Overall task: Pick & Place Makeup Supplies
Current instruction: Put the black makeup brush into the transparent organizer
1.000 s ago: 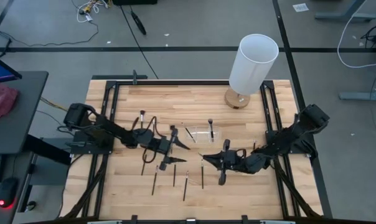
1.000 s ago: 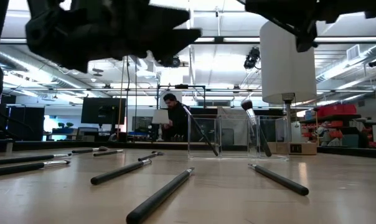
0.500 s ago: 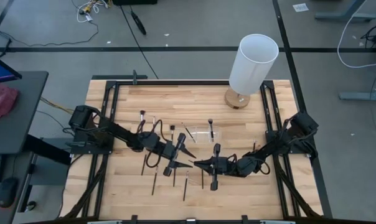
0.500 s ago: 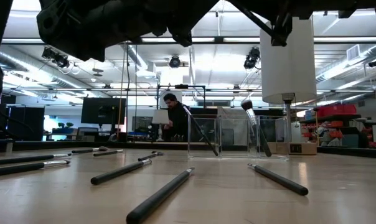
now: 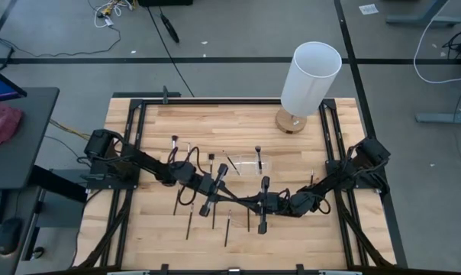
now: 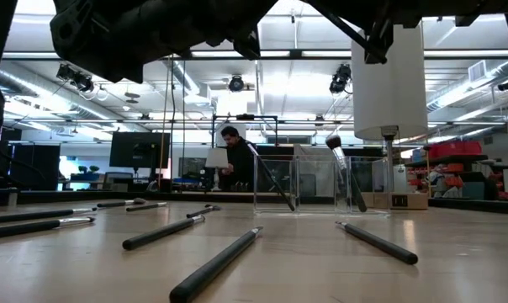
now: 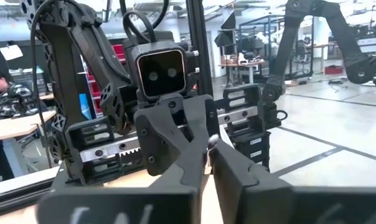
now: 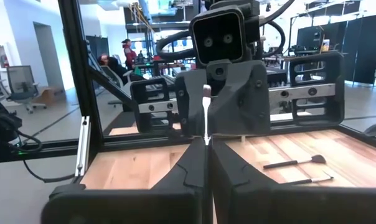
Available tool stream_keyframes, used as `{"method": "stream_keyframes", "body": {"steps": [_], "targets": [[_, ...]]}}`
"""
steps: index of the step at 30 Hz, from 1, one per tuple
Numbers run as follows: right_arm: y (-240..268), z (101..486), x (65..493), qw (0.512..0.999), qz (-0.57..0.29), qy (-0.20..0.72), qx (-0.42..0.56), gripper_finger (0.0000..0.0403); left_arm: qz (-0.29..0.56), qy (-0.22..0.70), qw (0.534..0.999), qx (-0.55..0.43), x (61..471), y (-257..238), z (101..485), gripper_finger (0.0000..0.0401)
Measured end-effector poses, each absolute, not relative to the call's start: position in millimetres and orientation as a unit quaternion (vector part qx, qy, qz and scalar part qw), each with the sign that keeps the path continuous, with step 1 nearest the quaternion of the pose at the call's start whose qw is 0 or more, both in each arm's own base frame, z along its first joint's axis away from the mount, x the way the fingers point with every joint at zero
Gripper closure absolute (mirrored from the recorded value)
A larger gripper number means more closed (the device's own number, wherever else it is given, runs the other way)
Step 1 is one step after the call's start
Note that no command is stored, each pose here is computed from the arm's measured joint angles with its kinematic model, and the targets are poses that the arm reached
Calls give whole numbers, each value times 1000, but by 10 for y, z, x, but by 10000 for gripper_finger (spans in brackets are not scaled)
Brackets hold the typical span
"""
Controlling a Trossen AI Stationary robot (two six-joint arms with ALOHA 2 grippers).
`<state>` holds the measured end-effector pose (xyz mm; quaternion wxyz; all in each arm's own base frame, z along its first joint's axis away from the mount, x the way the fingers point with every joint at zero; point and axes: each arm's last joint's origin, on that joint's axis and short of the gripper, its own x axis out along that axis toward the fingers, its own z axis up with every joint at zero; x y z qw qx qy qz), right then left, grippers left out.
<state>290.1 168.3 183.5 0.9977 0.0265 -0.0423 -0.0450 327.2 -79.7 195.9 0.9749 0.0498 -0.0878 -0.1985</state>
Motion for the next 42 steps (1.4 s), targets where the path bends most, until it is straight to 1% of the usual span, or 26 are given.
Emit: {"method": "stream_keyframes", "body": {"steps": [4, 8, 14, 19, 24, 30, 36, 42], "targets": [[1683, 1826, 2902, 998, -46, -38, 24, 394, -206, -86, 974, 49, 3270, -802, 1956, 387], [1689, 1784, 2896, 998, -60, -19, 12, 375, -206, -71, 975, 42, 3268, -811, 1939, 388], [1772, 1763, 2788, 991, -130, 5, -11, 340, -196, -50, 979, 27, 3245, -801, 1982, 389], [1877, 1768, 2611, 980, -197, 32, -18, 322, -184, -26, 982, 13, 3207, -776, 2053, 387], [1983, 1671, 2466, 976, -212, 56, -12, 317, -123, 8, 992, 5, 3136, -673, 2178, 389], [1982, 1507, 2389, 972, -213, 88, 45, 321, -34, 42, 998, -22, 3065, -449, 2285, 387], [1892, 1426, 2396, 962, -240, 98, 88, 323, 40, 47, 998, -25, 3081, -179, 2283, 388], [1791, 1419, 2466, 956, -261, 98, 90, 323, 86, 65, 994, -30, 3148, 135, 2144, 387]]}}
